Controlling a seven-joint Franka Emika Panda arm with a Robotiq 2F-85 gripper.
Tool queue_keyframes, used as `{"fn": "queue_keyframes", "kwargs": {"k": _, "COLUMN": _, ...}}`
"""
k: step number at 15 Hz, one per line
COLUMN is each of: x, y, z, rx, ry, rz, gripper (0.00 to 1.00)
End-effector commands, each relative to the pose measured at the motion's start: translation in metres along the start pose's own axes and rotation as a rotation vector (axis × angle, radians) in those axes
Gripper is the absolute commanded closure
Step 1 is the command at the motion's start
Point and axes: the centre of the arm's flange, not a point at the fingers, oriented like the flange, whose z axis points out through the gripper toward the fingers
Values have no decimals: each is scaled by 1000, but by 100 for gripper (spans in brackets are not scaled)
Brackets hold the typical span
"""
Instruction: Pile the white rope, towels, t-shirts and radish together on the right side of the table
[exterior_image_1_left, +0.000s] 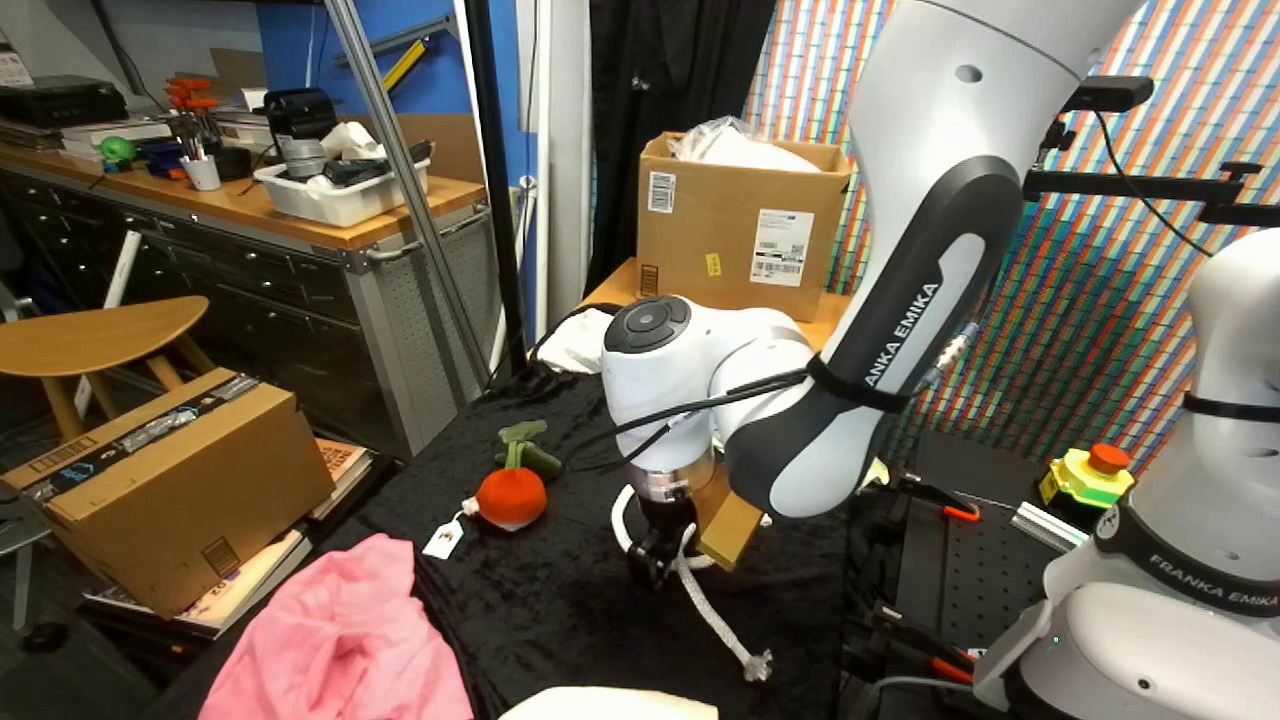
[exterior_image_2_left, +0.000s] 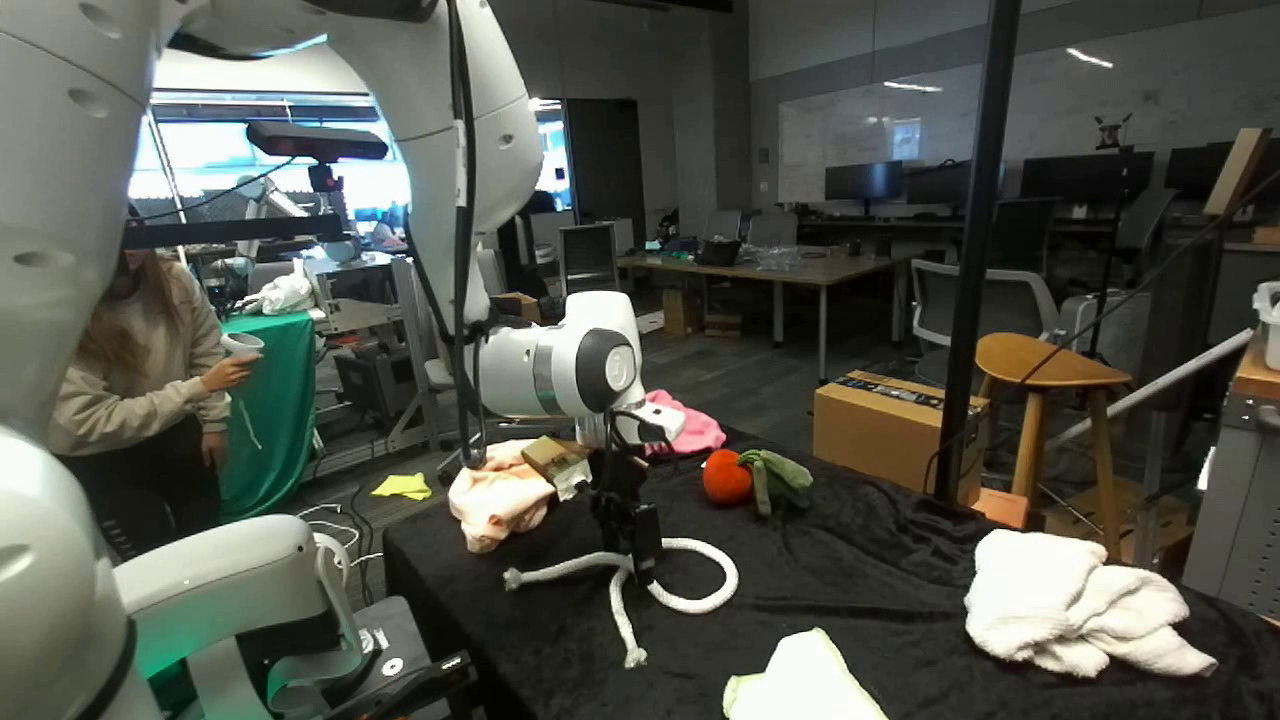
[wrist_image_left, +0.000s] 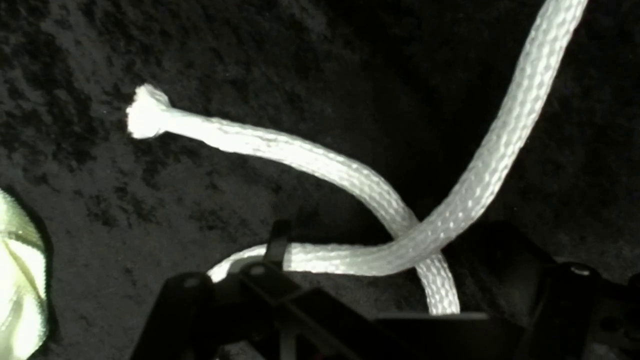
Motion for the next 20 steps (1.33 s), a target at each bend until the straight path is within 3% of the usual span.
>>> {"fn": "queue_keyframes", "kwargs": {"k": 1, "x": 4, "y": 9, "z": -3, "rx": 40, "ry": 16, "rz": 11, "gripper": 0}}
{"fn": "queue_keyframes", "kwargs": {"k": 8, "x": 17, "y": 41, "z": -1, "rx": 88, "ry": 3, "rz": 34, "gripper": 1}}
{"fn": "queue_keyframes", "kwargs": {"k": 9, "x": 18, "y": 45, "z": -2, "rx": 98, "ry": -1, "rz": 36, "gripper": 12}}
{"fn": "queue_keyframes", "kwargs": {"k": 11, "x": 22, "y": 53, "z": 0, "rx": 117, "ry": -5, "rz": 38, "gripper": 23}}
{"fn": "queue_keyframes", "kwargs": {"k": 12, "x": 23, "y": 56, "z": 0, "rx": 126, "ry": -7, "rz": 39, "gripper": 38}}
{"fn": "queue_keyframes", "kwargs": {"k": 14, "x": 25, "y": 61, "z": -2, "rx": 143, "ry": -12, "rz": 38, "gripper": 55}}
{"fn": "queue_keyframes", "kwargs": {"k": 18, "x": 26, "y": 65, "z": -8, "rx": 167, "ry": -11, "rz": 31, "gripper": 82}}
{"fn": "queue_keyframes", "kwargs": {"k": 20, "x": 25, "y": 65, "z": -14, "rx": 173, "ry": -6, "rz": 25, "gripper": 86}}
